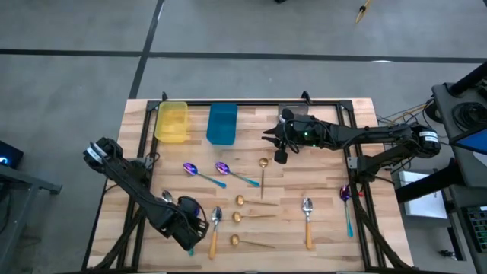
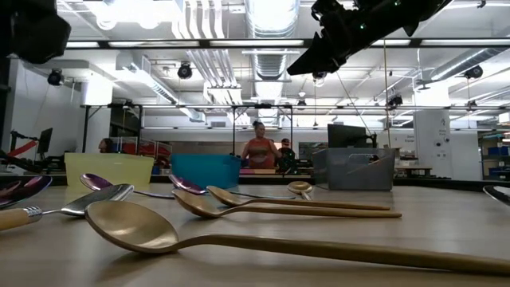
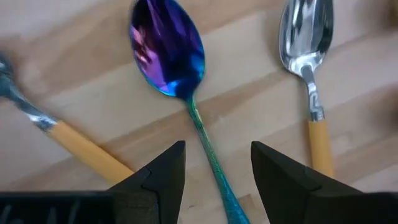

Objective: Sort silverware by color (type)
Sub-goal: Put the blue spoon into the blue bin

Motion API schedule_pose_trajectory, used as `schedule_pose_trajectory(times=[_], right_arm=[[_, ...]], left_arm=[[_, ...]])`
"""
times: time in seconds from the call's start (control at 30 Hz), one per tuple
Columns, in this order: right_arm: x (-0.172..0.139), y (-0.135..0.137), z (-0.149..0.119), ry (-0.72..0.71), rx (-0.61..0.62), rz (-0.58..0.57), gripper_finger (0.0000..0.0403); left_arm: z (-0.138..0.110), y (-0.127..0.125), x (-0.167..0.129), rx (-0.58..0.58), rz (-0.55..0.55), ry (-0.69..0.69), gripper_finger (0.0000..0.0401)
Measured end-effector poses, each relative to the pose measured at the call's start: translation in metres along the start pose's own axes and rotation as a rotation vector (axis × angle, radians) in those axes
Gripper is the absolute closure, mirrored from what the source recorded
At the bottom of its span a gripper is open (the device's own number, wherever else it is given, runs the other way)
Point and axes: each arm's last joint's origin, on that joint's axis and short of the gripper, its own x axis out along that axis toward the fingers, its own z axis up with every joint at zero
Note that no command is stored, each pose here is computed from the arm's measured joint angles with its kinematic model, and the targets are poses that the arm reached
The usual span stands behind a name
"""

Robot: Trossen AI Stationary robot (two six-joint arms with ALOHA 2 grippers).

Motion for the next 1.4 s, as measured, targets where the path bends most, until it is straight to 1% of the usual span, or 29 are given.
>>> schedule_pose_trajectory(times=[0.1,0.23,0.43,0.57,0.67,0.9,1.03,1.37,1.4], right_arm=[[0.000,0.000,0.000,0.000,0.000,0.000,0.0335],[0.000,0.000,0.000,0.000,0.000,0.000,0.0335],[0.000,0.000,0.000,0.000,0.000,0.000,0.0335],[0.000,0.000,0.000,0.000,0.000,0.000,0.0335],[0.000,0.000,0.000,-0.001,0.000,-0.001,0.0335],[0.000,0.000,0.000,-0.001,0.000,0.000,0.0335],[0.000,0.000,0.000,0.000,0.000,0.000,0.0335],[0.000,0.000,0.000,0.000,0.000,0.000,0.0335],[0.000,0.000,0.000,0.000,0.000,0.000,0.0335]], left_arm=[[-0.001,0.002,0.005,-0.005,-0.009,0.004,0.0239],[0.000,0.006,0.009,-0.019,0.006,-0.002,0.0239],[-0.005,0.001,0.027,-0.011,0.008,0.007,0.0239],[-0.010,0.000,0.041,0.010,0.073,0.063,0.0239],[-0.012,-0.001,0.045,0.020,0.091,0.076,0.0239],[-0.012,0.000,0.047,0.023,0.095,0.070,0.0244],[-0.012,0.001,0.047,0.024,0.104,0.068,0.0271],[-0.011,0.004,0.047,0.000,0.135,0.054,0.0386],[-0.011,0.004,0.047,0.000,0.135,0.054,0.0393]])
